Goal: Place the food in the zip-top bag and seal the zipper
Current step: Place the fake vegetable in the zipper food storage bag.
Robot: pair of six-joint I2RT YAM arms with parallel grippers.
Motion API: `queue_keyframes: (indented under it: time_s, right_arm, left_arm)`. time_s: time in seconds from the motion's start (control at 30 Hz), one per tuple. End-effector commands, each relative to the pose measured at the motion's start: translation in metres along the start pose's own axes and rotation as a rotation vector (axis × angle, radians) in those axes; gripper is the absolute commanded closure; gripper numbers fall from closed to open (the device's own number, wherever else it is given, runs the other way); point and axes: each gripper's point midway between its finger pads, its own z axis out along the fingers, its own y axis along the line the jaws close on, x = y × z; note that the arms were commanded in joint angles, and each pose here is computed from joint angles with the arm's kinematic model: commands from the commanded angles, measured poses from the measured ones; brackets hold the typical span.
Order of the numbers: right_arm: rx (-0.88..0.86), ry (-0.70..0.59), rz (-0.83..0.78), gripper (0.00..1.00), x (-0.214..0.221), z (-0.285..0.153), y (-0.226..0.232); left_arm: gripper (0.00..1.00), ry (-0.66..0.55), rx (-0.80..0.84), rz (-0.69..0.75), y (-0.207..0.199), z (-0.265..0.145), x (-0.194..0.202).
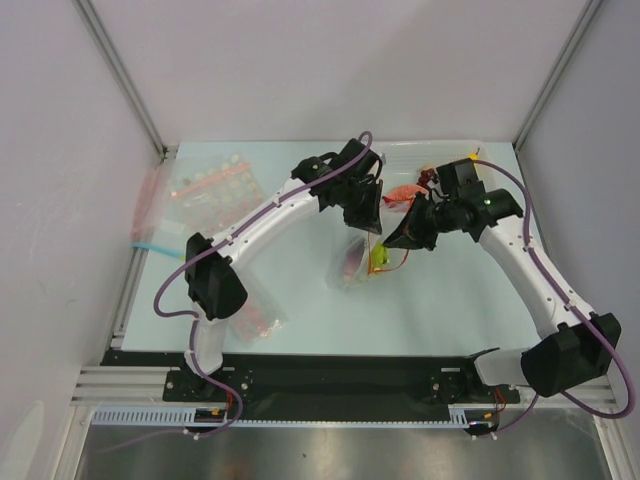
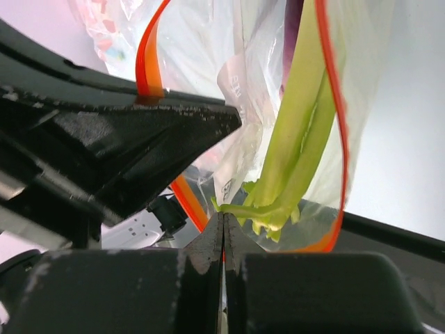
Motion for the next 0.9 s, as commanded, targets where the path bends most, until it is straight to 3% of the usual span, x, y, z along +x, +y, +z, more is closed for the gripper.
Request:
queue_keyframes:
  time_s: [0.0,0.47,0.5,0.53,0.63,0.87]
  right_arm:
    - [0.0,-0.028,-0.032,1.0,-0.006,0.013,0.005]
    - [0.116,0.007,-0.105,1.0,0.017,0.05,-0.025]
    - [0.109,0.0,-0.112,0.97,0.017,0.049,-0.022]
    - [0.101,-0.012,-0.12,0.86,0.015,0.046,-0.019]
    - [0.081,-0.052,-0.151,0.71,0.007,0.035,-0.006]
    - [0.074,-0.101,-0.199,0.57,-0.007,0.012,0.019]
  left_arm:
    - [1.0,-0.07,0.077,0.011,-0.025,-0.034,-0.015]
    - [1.0,-0.091,0.119,-0.049,-0.026,-0.048,-0.032]
    - [1.0,-0.091,0.117,-0.046,-0.025,-0.048,-0.031]
    - [1.0,-0.084,0.108,-0.048,-0.023,-0.046,-0.029]
    - [1.0,-0.087,0.089,-0.038,-0.018,-0.044,-0.028]
    - [1.0,-0.123,0.051,-0.013,-0.007,-0.051,-0.038]
